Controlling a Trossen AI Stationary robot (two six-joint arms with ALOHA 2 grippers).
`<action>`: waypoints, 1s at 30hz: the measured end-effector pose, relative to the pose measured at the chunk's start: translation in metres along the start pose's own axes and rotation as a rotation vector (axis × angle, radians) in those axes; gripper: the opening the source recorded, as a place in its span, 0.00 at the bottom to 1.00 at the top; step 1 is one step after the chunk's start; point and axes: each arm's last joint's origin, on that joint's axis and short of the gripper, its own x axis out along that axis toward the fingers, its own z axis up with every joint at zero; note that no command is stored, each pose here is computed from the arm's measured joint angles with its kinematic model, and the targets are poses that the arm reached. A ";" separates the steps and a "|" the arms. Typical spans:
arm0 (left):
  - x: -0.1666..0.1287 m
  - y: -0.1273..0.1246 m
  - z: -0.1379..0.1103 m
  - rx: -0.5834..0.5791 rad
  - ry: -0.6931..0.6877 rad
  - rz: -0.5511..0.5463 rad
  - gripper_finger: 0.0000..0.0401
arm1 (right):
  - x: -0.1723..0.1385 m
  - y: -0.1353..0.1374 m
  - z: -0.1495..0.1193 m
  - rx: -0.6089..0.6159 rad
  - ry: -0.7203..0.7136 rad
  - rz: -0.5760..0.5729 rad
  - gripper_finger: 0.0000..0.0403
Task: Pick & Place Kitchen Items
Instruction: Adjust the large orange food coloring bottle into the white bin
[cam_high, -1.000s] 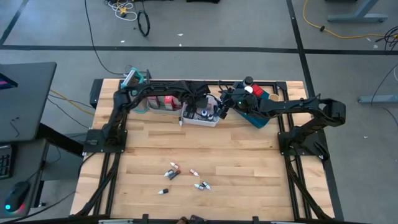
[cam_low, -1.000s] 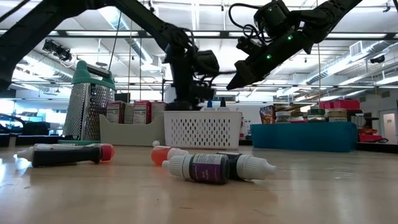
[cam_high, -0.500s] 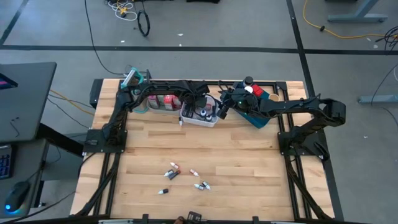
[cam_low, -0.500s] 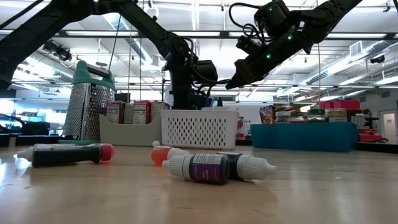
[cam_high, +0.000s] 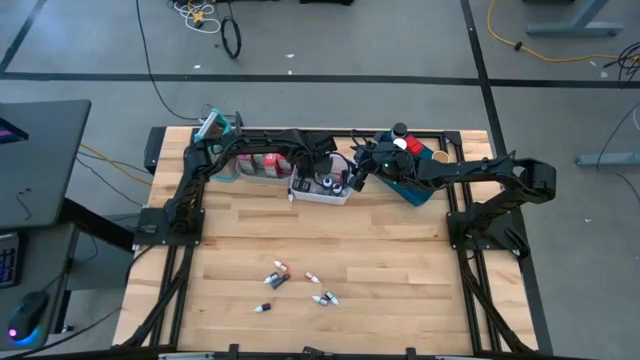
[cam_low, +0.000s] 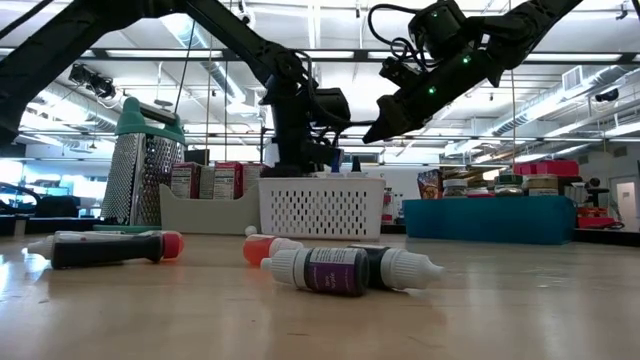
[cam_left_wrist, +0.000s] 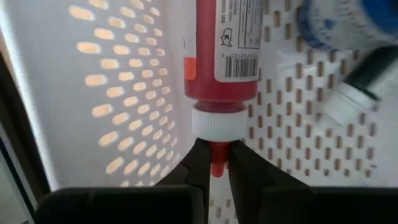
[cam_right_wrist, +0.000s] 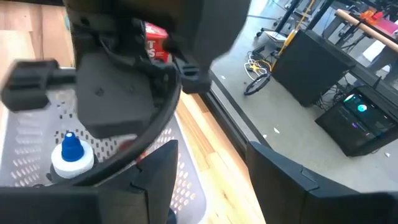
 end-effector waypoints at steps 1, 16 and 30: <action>-0.003 -0.001 -0.001 -0.004 0.005 -0.006 0.10 | 0.000 0.000 0.000 0.000 0.000 0.000 0.50; -0.042 -0.009 0.003 0.023 0.078 0.151 0.10 | 0.000 0.000 0.000 -0.001 0.002 0.001 0.50; -0.066 -0.041 0.015 0.272 0.448 0.537 0.10 | 0.000 0.000 -0.001 -0.003 0.010 -0.007 0.50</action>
